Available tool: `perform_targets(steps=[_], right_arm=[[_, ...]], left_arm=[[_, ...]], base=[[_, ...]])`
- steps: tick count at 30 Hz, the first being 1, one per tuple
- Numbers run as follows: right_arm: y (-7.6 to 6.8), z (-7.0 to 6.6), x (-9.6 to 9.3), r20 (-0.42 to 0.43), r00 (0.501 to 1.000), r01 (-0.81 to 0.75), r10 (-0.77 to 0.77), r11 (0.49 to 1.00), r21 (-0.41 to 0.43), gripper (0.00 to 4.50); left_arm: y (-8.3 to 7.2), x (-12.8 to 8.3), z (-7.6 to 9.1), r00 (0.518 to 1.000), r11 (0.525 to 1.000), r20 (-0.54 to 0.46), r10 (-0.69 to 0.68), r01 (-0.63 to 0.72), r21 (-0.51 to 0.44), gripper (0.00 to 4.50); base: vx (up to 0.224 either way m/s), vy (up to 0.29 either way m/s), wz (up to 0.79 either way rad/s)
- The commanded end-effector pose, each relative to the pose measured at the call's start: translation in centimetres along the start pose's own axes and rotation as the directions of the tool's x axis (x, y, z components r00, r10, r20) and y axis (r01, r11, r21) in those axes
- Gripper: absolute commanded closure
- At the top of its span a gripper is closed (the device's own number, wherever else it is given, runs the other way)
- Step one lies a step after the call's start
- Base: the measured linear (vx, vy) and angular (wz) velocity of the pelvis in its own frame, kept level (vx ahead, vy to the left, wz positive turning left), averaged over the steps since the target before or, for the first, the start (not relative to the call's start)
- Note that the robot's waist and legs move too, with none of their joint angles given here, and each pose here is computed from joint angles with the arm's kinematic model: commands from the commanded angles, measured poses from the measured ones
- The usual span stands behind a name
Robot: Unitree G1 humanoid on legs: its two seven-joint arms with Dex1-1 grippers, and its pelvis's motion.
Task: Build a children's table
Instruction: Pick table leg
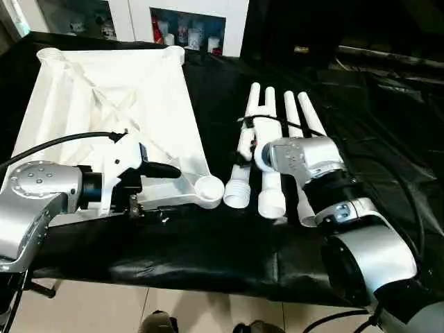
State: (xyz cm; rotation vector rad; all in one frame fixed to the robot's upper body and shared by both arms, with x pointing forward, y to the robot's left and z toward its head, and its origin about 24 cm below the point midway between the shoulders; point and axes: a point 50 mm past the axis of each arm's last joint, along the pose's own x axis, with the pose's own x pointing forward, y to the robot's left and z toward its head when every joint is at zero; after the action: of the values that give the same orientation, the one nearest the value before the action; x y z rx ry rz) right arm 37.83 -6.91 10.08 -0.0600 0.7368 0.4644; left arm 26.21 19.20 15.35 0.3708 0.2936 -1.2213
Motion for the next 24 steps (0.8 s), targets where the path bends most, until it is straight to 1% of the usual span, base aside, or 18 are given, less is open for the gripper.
perform_targets(steps=[1, 6, 8, 10, 11, 12, 14, 16, 17, 20, 23, 24], right_arm=[[-0.1, -0.6, 0.1, -0.039, 0.999, -0.005, 0.005, 1.0, 0.01, 0.0], [-0.4, -1.4, 0.4, -0.094, 0.996, 0.001, -0.001, 1.0, -0.006, 0.0], [-0.5, -1.6, 0.5, -0.11, 0.994, 0.008, -0.009, 1.0, -0.009, 0.28], [-0.7, -1.7, 0.5, -0.122, 0.992, 0.018, -0.02, 1.0, -0.014, 0.35], [-0.7, -1.7, 0.5, -0.122, 0.992, 0.018, -0.02, 1.0, -0.014, 0.47], [-0.9, -1.8, 0.6, -0.129, 0.991, 0.026, -0.026, 1.0, -0.008, 0.47], [-0.9, -2.0, 0.6, -0.131, 0.991, 0.027, -0.027, 1.0, 0.002, 0.71], [-1.0, -2.3, 0.8, -0.141, 0.99, 0.032, -0.029, 0.999, 0.023, 0.84], [-1.1, -2.5, 0.8, -0.145, 0.989, 0.033, -0.028, 0.999, 0.033, 0.84], [-1.4, -3.0, 1.0, -0.155, 0.987, 0.045, -0.037, 0.998, 0.046, 1.16], [-1.6, -3.3, 1.0, -0.161, 0.986, 0.05, -0.041, 0.997, 0.057, 1.26], [-1.7, -3.4, 1.1, -0.162, 0.986, 0.052, -0.041, 0.997, 0.06, 1.51]], left_arm=[[-0.5, 0.2, 0.0, 1.0, 1.0, -0.007, -0.021, 0.021, 0.003, 0.07], [-0.7, 0.4, 0.0, 0.999, 0.999, -0.011, -0.034, 0.034, 0.008, 0.07], [-0.7, 0.5, 0.1, 0.999, 0.999, -0.012, -0.03, 0.03, 0.017, 0.0], [-0.5, 0.6, 0.1, 1.0, 0.999, -0.025, -0.017, 0.017, 0.032, 0.0], [-0.5, 0.6, 0.1, 1.0, 0.999, -0.025, -0.017, 0.017, 0.032, 0.0], [-0.4, 0.6, 0.1, 0.999, 0.999, -0.046, -0.004, 0.006, 0.051, 0.0], [-0.4, 0.7, 0.0, 0.998, 0.998, -0.061, 0.005, -0.001, 0.064, 0.0], [-0.5, 0.8, 0.0, 0.997, 0.996, -0.075, 0.016, -0.01, 0.086, 0.0], [-0.5, 0.9, 0.1, 0.997, 0.996, -0.075, 0.018, -0.011, 0.091, 0.0], [-0.7, 1.3, 0.3, 0.998, 0.996, -0.058, 0.014, -0.009, 0.09, 0.0], [-1.1, 1.8, 0.5, 0.999, 0.996, -0.04, 0.001, 0.003, 0.09, 0.0], [-1.2, 2.0, 0.5, 0.999, 0.996, -0.037, -0.003, 0.006, 0.089, 0.0]], base=[[0.0, 0.0, 0.0], [0.0, 0.0, 0.0], [0.0, 0.0, 0.0], [0.0, 0.0, 0.0], [0.0, 0.0, 0.0], [0.0, 0.0, 0.0], [0.0, 0.0, 0.0], [0.0, 0.0, 0.0], [0.0, 0.0, 0.0], [0.0, 0.0, 0.0], [0.0, 0.0, 0.0], [0.0, 0.0, 0.0]])
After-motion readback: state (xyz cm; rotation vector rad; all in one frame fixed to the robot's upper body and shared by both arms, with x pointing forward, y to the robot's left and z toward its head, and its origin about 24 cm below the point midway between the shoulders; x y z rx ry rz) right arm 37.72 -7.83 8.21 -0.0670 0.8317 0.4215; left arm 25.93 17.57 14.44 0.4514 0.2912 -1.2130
